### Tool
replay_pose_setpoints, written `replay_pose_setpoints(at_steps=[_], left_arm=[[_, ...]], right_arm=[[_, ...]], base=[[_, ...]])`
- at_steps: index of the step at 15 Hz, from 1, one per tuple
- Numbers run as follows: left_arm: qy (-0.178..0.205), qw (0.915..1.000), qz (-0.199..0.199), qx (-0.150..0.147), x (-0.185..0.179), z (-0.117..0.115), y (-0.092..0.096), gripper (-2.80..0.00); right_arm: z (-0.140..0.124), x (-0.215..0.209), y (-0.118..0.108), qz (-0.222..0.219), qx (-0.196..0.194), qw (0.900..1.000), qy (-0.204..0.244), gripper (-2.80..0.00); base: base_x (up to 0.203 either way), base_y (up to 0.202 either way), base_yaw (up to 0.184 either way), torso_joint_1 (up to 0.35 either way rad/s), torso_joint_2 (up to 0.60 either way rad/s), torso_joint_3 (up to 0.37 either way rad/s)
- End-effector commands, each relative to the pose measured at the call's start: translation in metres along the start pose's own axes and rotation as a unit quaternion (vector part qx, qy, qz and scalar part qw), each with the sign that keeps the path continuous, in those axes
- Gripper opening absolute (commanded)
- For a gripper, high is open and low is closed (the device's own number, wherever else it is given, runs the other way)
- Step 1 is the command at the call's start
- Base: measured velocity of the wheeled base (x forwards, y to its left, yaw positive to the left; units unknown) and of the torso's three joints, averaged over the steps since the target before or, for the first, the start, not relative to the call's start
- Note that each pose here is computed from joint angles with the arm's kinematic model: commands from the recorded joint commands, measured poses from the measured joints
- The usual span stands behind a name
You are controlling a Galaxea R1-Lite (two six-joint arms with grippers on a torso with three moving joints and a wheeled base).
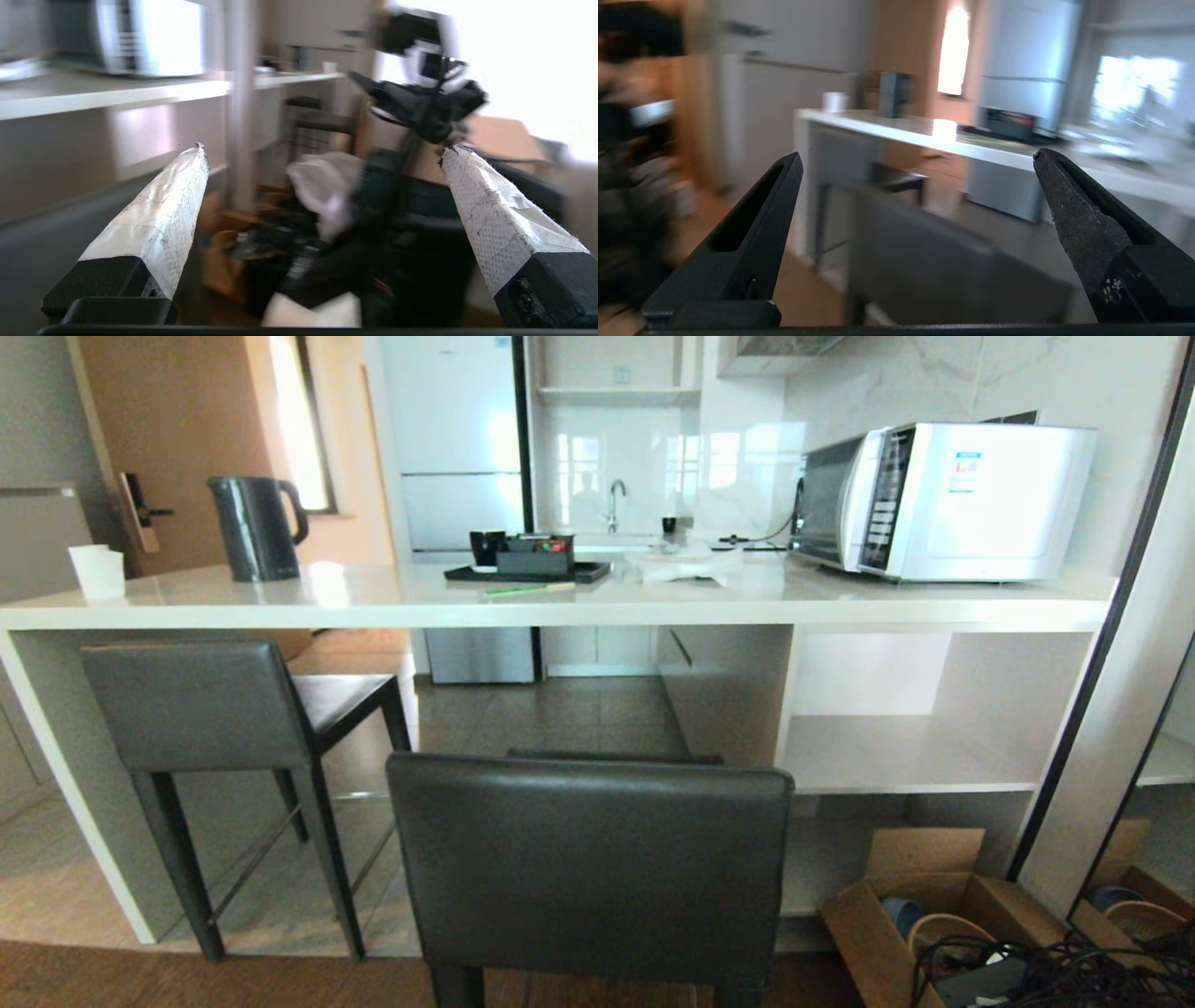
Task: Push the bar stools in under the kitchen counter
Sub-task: Pull the gray chair out from under the dining table
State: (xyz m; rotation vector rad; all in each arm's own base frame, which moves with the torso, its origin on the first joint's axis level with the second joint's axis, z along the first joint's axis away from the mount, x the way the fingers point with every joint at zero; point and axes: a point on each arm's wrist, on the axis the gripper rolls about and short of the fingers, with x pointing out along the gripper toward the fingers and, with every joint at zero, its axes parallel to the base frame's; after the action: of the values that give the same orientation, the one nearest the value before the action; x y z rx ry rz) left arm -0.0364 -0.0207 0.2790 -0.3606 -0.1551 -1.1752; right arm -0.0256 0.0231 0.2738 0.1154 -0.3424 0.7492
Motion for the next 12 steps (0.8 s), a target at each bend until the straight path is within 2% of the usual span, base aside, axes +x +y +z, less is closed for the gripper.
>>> replay_pose_setpoints(at_steps=[1, 4, 5, 7, 10, 12], left_arm=[[-0.006, 0.9995, -0.022, 0.022, -0.011, -0.007, -0.018, 0.0], [-0.013, 0.9987, -0.026, 0.043, -0.029, -0.037, -0.035, 0.0], [-0.013, 0.9986, -0.027, 0.043, -0.035, -0.05, -0.037, 0.0], [-0.011, 0.999, -0.025, 0.036, -0.042, -0.071, -0.035, 0.0], [-0.009, 0.9993, -0.022, 0.03, -0.044, -0.076, -0.033, 0.0], [-0.009, 0.999, -0.018, 0.04, -0.045, -0.082, -0.029, 0.0]], right_arm=[[0.002, -0.019, 0.024, 0.044, -0.02, 0.999, -0.021, 0.0], [-0.004, -0.026, 0.03, 0.069, -0.012, 0.997, -0.026, 0.0], [-0.004, -0.026, 0.031, 0.074, -0.011, 0.997, -0.023, 0.0], [-0.003, -0.029, 0.032, 0.11, -0.004, 0.994, -0.011, 0.0], [0.005, -0.037, 0.031, 0.168, 0.012, 0.986, -0.017, 0.0], [-0.001, -0.05, 0.04, 0.173, 0.015, 0.985, -0.016, 0.0]], base=[[0.0, 0.0, 0.0, 0.0, 0.0, 0.0], [0.0, 0.0, 0.0, 0.0, 0.0, 0.0], [0.0, 0.0, 0.0, 0.0, 0.0, 0.0], [0.0, 0.0, 0.0, 0.0, 0.0, 0.0], [0.0, 0.0, 0.0, 0.0, 0.0, 0.0], [0.0, 0.0, 0.0, 0.0, 0.0, 0.0]])
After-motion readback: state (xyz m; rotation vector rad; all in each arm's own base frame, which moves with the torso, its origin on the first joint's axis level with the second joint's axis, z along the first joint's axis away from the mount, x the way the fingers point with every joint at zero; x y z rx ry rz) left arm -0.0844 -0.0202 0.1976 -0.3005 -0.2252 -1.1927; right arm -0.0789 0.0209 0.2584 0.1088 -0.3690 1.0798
